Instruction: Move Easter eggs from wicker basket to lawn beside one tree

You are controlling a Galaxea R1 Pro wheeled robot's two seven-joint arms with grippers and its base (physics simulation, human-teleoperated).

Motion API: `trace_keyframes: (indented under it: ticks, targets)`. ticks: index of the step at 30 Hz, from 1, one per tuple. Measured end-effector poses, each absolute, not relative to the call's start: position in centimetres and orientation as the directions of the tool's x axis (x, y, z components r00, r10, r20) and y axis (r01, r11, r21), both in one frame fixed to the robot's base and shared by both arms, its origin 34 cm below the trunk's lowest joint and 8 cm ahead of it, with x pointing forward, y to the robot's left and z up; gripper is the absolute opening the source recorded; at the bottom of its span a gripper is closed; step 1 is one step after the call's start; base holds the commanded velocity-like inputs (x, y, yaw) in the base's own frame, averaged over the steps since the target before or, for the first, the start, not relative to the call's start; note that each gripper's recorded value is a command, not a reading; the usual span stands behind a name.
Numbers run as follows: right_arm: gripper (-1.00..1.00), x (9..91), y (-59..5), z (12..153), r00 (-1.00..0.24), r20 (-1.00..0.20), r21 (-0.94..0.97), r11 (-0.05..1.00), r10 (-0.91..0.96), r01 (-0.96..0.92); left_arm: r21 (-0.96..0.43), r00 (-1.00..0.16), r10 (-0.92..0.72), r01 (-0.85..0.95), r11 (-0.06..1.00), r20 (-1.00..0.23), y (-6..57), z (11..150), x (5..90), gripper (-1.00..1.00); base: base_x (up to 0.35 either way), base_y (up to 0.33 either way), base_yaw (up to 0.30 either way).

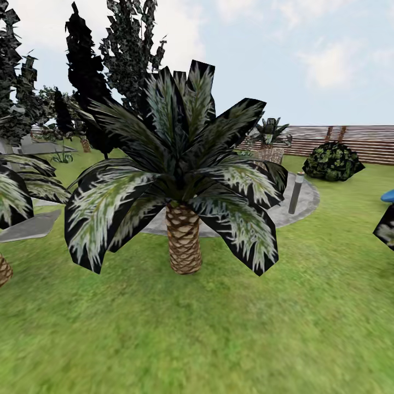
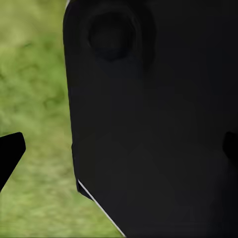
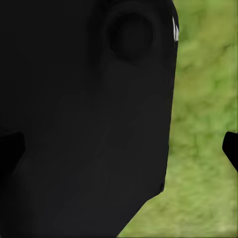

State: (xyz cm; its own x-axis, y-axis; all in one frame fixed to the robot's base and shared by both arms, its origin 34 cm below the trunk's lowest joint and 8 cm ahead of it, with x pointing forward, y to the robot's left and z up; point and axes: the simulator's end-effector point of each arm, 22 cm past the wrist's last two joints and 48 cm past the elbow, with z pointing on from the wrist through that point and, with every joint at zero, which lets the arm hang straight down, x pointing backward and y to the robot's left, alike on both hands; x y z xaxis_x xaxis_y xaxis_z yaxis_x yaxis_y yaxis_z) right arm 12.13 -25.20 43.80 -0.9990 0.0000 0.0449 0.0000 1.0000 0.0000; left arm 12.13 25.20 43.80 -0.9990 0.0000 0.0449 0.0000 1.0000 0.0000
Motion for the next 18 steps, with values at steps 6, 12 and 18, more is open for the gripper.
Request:
trace_keyframes:
  ticks: [6, 12, 18]
  targets:
    - [1.00, 14.9, -27.8, 43.8, -1.000, 0.010, -0.033, 0.999, -0.006, -0.007, 0.017, -0.999, 0.006, 0.006, 1.000, 0.050, 26.0, 43.9, 10.7, 1.00, 0.000, 0.000, 0.000]
    - [1.00, 17.0, -28.2, 43.8, -1.000, -0.018, -0.037, 0.999, -0.007, -0.006, -0.015, -0.999, 0.004, 0.003, 1.000, 0.043, 23.3, 44.0, 10.3, 1.00, 0.172, -0.133, 0.000]
    - [1.00, 17.1, -28.2, 43.8, -0.999, -0.020, -0.037, 0.999, -0.028, -0.028, -0.032, -1.000, 0.005, 0.004, 0.999, 0.028, 22.0, 44.0, 11.0, 1.00, 0.265, -0.238, -0.165]
